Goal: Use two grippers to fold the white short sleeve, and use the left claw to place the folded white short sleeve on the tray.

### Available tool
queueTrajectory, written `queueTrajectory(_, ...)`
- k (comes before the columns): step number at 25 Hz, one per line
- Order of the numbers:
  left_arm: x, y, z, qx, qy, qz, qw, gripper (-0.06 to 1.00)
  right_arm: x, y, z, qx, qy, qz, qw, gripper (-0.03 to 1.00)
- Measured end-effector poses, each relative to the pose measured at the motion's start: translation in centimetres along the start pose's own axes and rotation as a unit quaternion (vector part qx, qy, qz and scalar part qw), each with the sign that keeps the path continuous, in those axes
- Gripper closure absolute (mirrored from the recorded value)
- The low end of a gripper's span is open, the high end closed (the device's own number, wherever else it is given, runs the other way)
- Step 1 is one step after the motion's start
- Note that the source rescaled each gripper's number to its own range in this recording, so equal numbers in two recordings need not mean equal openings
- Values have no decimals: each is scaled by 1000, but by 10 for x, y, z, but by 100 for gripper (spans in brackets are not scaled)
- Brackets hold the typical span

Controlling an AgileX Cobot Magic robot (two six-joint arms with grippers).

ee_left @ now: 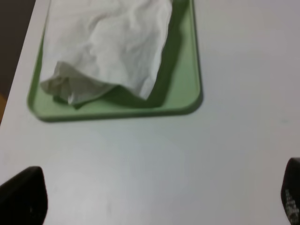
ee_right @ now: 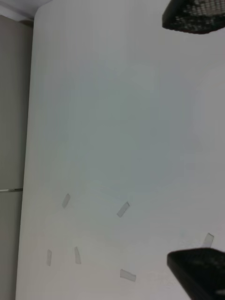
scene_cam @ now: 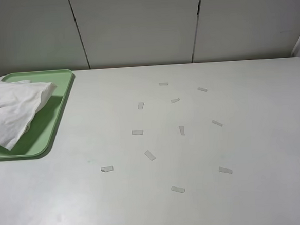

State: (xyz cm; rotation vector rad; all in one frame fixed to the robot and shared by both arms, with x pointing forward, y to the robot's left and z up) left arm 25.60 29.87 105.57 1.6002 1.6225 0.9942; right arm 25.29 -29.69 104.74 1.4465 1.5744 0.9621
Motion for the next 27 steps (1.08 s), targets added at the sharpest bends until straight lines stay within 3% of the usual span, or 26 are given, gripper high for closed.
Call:
queueTrajectory(5, -2, -16, 9, -10, -26, 7, 1000, -5, 0, 0, 0, 0, 0, 1, 1000, -3)
queueTrajectory(27, -2, -17, 6, -22, -25, 6, 999, -5, 0, 0, 0, 0, 0, 2, 1000, -3)
Point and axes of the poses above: a point on each arm's last joint axis where the gripper is mounted, z pointing out along that axis toward the gripper, x along the wrist's bending axis when the last joint is at zero, y = z × x, the point moved 2 cm from there along z, pointing out along that axis toward the gripper, and after that the axes turned 2 degrees about -z, right-handed, at the moved point
